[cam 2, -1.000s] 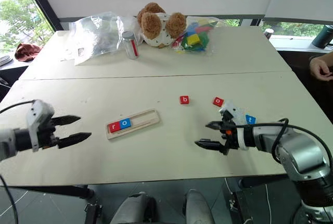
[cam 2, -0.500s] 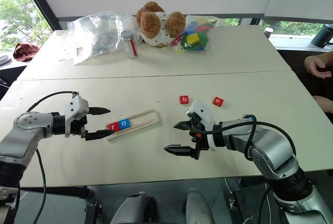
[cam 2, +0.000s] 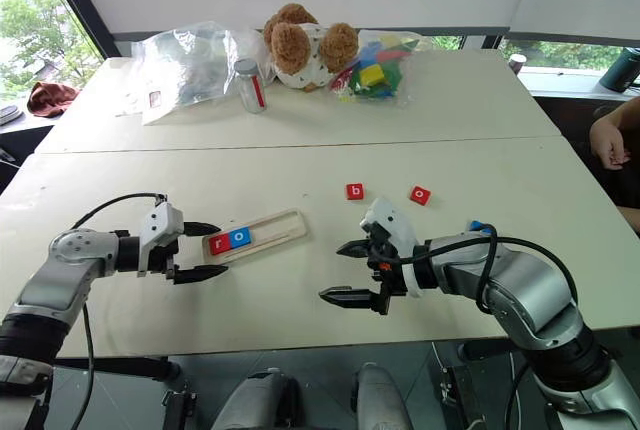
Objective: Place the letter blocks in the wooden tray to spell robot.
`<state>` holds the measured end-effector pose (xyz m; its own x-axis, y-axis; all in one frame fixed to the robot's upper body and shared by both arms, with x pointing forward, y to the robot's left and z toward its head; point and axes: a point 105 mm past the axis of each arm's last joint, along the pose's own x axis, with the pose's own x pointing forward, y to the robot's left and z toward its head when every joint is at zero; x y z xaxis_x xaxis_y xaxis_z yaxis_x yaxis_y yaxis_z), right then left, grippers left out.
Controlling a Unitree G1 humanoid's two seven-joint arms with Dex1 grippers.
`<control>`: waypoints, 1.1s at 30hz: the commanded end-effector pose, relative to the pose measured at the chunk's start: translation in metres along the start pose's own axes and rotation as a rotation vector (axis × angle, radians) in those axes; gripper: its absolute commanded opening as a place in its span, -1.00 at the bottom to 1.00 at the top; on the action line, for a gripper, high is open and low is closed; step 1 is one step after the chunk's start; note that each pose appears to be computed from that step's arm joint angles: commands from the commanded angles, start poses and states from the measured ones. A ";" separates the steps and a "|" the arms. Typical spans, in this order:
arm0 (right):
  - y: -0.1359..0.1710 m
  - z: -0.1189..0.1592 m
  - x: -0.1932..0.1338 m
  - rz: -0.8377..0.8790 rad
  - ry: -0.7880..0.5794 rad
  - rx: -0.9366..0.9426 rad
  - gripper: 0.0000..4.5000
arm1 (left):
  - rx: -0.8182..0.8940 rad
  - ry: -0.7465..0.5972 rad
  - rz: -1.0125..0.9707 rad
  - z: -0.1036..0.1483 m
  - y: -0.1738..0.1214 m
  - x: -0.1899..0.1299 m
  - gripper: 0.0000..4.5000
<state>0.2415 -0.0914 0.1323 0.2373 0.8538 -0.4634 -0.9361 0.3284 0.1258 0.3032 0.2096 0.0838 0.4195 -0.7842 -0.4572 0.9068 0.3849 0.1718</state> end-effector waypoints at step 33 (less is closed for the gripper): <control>-0.065 -0.006 -0.070 -0.586 -0.169 0.113 1.00 | 0.212 -0.020 -0.386 0.062 -0.007 0.098 0.37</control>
<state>0.2859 -0.1788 0.1409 0.7359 0.5645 -0.3739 -0.5983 0.8006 0.0313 0.3374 0.0982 0.0882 0.0467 -0.8697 -0.4914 0.9896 -0.0267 0.1414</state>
